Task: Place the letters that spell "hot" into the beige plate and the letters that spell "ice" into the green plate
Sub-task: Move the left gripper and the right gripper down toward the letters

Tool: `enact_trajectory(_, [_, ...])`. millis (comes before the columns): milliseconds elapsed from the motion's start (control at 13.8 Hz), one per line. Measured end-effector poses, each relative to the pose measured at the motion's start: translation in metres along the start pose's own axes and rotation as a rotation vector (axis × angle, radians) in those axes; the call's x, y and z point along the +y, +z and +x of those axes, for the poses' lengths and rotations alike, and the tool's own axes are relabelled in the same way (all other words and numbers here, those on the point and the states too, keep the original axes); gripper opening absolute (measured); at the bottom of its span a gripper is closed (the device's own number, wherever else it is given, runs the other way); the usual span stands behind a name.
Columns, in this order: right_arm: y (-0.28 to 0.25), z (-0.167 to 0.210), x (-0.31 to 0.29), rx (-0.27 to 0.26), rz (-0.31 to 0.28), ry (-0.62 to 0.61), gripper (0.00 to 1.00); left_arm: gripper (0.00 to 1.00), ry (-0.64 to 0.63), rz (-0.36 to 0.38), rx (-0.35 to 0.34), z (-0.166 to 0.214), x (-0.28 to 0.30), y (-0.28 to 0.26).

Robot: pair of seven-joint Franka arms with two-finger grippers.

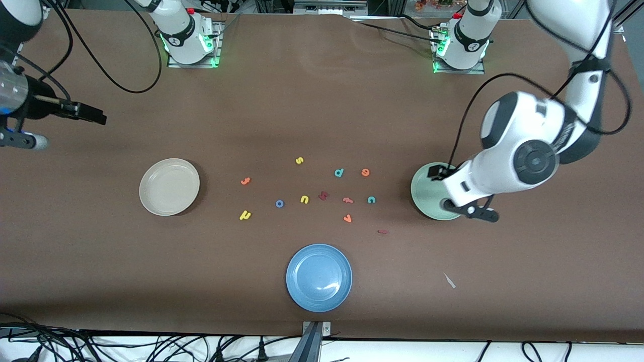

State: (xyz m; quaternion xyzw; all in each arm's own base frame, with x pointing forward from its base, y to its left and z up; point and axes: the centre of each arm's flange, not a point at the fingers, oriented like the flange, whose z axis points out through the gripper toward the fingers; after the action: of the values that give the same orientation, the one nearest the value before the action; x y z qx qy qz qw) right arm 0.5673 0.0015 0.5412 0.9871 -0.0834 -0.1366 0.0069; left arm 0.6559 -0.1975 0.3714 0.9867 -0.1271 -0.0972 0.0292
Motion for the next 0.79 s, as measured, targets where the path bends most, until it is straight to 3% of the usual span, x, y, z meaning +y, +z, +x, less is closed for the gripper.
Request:
enact_trajectory(217, [0.024, 0.018, -0.032, -0.006, -0.004, -0.005, 1.0, 1.0, 0.077, -0.007, 0.101, 0.04, 0.024, 0.041])
enact_trajectory(361, [0.037, 0.025, -0.072, 0.003, 0.034, 0.078, 1.0, 1.0, 0.169, -0.005, 0.126, 0.052, 0.028, 0.061])
enact_trajectory(578, [0.072, 0.04, -0.136, 0.015, 0.079, 0.203, 1.0, 1.0, 0.382, 0.004, 0.159, 0.065, 0.022, 0.088])
enact_trajectory(794, [0.115, 0.052, -0.202, 0.081, 0.112, 0.407, 1.0, 1.0, 0.668, 0.027, 0.203, 0.077, 0.02, 0.122])
